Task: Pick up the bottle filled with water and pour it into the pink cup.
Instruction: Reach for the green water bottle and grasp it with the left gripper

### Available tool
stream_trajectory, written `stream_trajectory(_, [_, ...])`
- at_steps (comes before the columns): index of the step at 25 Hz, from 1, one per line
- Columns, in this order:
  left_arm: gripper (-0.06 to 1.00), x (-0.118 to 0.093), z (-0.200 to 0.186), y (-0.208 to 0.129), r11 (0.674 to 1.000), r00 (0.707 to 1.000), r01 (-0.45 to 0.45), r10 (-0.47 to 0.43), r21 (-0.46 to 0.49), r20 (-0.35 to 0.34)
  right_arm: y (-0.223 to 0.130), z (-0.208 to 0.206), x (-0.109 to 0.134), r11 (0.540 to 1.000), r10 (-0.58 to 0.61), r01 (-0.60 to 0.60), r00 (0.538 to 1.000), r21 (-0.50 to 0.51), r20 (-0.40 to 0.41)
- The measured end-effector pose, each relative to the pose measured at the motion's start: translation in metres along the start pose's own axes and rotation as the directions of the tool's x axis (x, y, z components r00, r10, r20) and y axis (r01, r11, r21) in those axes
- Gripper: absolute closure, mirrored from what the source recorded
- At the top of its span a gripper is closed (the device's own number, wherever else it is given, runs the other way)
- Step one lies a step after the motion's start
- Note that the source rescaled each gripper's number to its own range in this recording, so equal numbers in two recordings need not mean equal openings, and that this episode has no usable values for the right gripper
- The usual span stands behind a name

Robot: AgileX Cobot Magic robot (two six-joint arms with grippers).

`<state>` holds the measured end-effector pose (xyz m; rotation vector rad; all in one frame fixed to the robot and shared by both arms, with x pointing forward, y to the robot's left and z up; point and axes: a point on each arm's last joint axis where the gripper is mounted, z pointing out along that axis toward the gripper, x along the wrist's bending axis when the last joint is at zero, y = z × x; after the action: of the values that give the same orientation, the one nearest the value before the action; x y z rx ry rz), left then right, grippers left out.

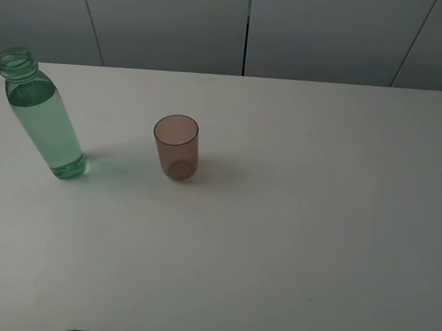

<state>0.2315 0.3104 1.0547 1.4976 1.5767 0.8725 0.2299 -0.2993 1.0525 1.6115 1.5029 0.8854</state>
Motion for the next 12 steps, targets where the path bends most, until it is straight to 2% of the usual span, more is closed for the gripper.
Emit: stream_trajectory(12, [-0.02,0.0,0.0,0.0,1.0,1.0,0.0,0.0,0.0,0.0,0.0,0.0,0.0,1.0,0.0,0.0,1.0,0.0,0.0])
